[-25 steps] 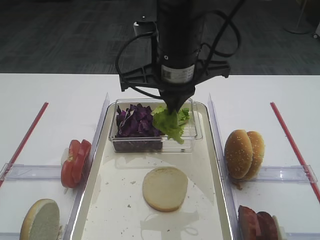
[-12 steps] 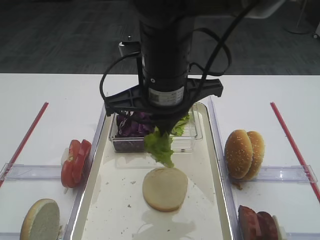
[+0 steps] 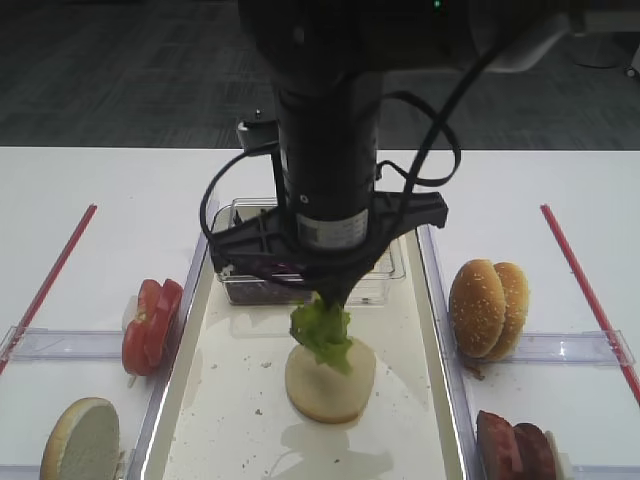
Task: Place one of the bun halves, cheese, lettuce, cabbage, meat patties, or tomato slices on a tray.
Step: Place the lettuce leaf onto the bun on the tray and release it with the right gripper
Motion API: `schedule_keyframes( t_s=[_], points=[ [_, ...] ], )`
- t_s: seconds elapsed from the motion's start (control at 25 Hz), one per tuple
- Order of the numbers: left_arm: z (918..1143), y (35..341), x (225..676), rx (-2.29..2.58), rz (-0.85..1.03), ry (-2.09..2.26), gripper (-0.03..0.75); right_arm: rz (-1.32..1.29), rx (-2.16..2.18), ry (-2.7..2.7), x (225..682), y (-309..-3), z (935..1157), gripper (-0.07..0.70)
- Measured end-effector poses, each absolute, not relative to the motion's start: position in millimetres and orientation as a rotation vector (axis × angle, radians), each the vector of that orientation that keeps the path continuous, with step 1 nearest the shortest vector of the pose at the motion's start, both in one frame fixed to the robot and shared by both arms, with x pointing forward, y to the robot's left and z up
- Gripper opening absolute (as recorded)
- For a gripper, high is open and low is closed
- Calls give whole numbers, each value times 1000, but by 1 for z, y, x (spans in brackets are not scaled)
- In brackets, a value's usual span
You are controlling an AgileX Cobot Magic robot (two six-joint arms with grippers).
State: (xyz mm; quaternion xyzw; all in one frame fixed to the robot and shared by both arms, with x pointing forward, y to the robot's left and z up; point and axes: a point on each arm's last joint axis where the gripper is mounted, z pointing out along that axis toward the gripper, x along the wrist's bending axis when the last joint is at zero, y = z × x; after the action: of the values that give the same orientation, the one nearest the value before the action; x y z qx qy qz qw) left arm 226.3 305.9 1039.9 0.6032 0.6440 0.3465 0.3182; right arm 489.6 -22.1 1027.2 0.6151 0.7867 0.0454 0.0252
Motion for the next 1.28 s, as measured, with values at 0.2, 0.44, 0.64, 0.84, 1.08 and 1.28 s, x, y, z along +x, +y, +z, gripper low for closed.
schedule_keyframes(
  t_s=[0.2, 0.44, 0.64, 0.84, 1.08, 1.28],
  points=[
    [1040, 306, 226, 1587, 912, 1694, 671, 54, 1904, 2442, 484, -27, 1012, 45],
    [1040, 306, 226, 1587, 912, 1694, 671, 32, 1907, 2444, 482, -29, 1005, 45],
    [1040, 306, 226, 1587, 912, 1694, 671, 84, 1904, 2443, 484, -27, 1006, 45],
    [1040, 306, 226, 1587, 912, 1694, 671, 69, 1900, 2452, 485, -25, 998, 45],
    [1040, 306, 226, 1587, 912, 1694, 671, 54, 1882, 2471, 488, -21, 988, 45],
    [1040, 306, 226, 1587, 912, 1694, 671, 19, 1874, 2490, 489, -19, 977, 45]
  ],
)
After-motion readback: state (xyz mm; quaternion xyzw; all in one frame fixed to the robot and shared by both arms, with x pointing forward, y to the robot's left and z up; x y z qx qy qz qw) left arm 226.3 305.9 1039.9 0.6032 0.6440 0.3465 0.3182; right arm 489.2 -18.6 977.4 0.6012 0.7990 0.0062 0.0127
